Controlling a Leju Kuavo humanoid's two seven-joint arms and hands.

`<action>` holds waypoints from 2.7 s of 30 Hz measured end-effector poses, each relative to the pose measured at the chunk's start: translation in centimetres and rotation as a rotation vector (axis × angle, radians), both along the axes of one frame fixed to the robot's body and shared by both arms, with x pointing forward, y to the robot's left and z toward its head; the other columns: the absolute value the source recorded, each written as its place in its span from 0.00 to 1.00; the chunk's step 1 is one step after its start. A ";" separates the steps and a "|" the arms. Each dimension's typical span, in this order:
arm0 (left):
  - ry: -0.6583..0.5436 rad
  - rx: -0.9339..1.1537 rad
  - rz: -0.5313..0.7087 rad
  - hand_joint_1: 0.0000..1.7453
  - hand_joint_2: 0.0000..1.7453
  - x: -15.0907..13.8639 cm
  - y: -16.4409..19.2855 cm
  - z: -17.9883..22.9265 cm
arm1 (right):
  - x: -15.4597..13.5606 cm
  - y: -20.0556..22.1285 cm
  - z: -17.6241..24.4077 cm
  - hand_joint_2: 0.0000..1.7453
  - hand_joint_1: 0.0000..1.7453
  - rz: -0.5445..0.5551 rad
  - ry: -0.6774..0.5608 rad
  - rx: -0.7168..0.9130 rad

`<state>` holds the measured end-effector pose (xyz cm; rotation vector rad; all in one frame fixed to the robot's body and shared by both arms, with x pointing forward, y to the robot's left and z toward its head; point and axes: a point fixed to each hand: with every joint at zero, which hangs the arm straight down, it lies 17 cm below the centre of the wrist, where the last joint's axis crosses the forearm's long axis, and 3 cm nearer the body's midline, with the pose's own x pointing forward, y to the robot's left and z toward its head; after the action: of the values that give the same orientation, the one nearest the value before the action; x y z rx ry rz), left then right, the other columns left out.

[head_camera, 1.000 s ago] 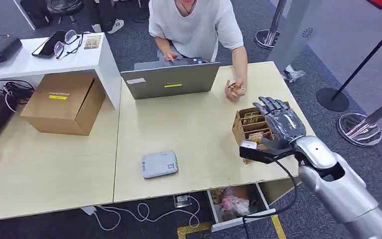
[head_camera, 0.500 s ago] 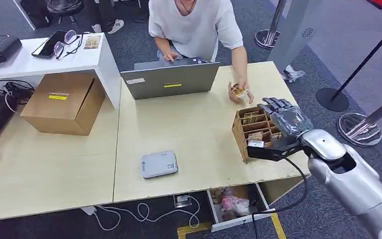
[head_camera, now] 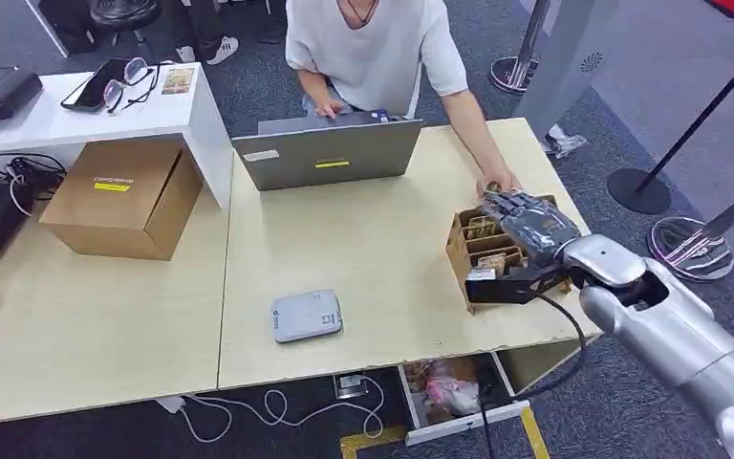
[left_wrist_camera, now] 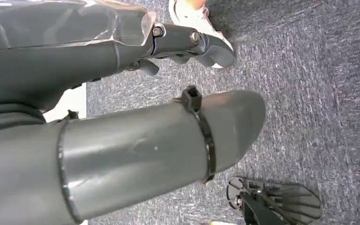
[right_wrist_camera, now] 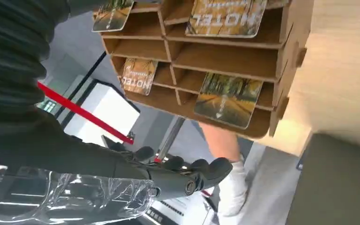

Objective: Pass the card to the sensor for recognition and then transmit it.

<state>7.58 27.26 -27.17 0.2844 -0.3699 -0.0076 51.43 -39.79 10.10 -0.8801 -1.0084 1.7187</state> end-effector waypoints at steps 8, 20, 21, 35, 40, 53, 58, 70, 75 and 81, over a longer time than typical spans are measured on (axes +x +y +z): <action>0.001 -0.008 -0.001 0.00 0.00 -0.1 0.1 0.0 | -0.1 -1.0 -1.1 1.00 0.00 -0.036 0.056 -0.036; 0.016 -0.012 -0.011 0.00 0.00 -0.7 0.9 -0.2 | -0.2 -3.8 -0.9 1.00 0.00 -0.090 0.082 -0.091; 0.016 -0.013 -0.012 0.00 0.00 -0.8 0.9 -0.2 | -0.2 -4.0 -0.8 1.00 0.00 -0.093 0.081 -0.092; 0.021 -0.014 -0.013 0.00 0.00 -1.0 1.7 -0.3 | -0.3 -4.6 -0.2 1.00 0.00 -0.101 0.101 -0.080; 0.022 -0.017 -0.010 0.00 0.00 -1.1 1.8 -0.3 | -0.2 -4.2 0.2 1.00 0.04 -0.093 0.097 -0.078; 0.024 -0.022 0.004 0.00 0.00 -1.2 1.8 -0.3 | 0.4 -2.9 1.2 1.00 0.12 -0.057 0.076 -0.080; 0.024 -0.023 0.005 0.00 0.00 -1.2 1.8 -0.3 | 0.3 -2.6 1.1 1.00 0.12 -0.055 0.082 -0.064; 0.025 -0.024 0.009 0.00 0.00 -1.3 1.7 -0.3 | -0.7 -1.6 -0.5 1.00 0.40 -0.030 0.113 -0.050; 0.027 -0.025 0.011 0.00 0.00 -1.3 1.6 -0.3 | -0.6 -1.2 -0.2 1.00 0.34 -0.022 0.103 -0.047; 0.033 -0.027 0.018 0.00 0.00 -1.4 1.5 -0.4 | -0.9 -0.3 -0.2 1.00 0.32 -0.002 0.097 -0.041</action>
<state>6.16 28.80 -27.56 0.2604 -0.3344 0.0100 50.55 -40.08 9.87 -0.8148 -0.9109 1.7684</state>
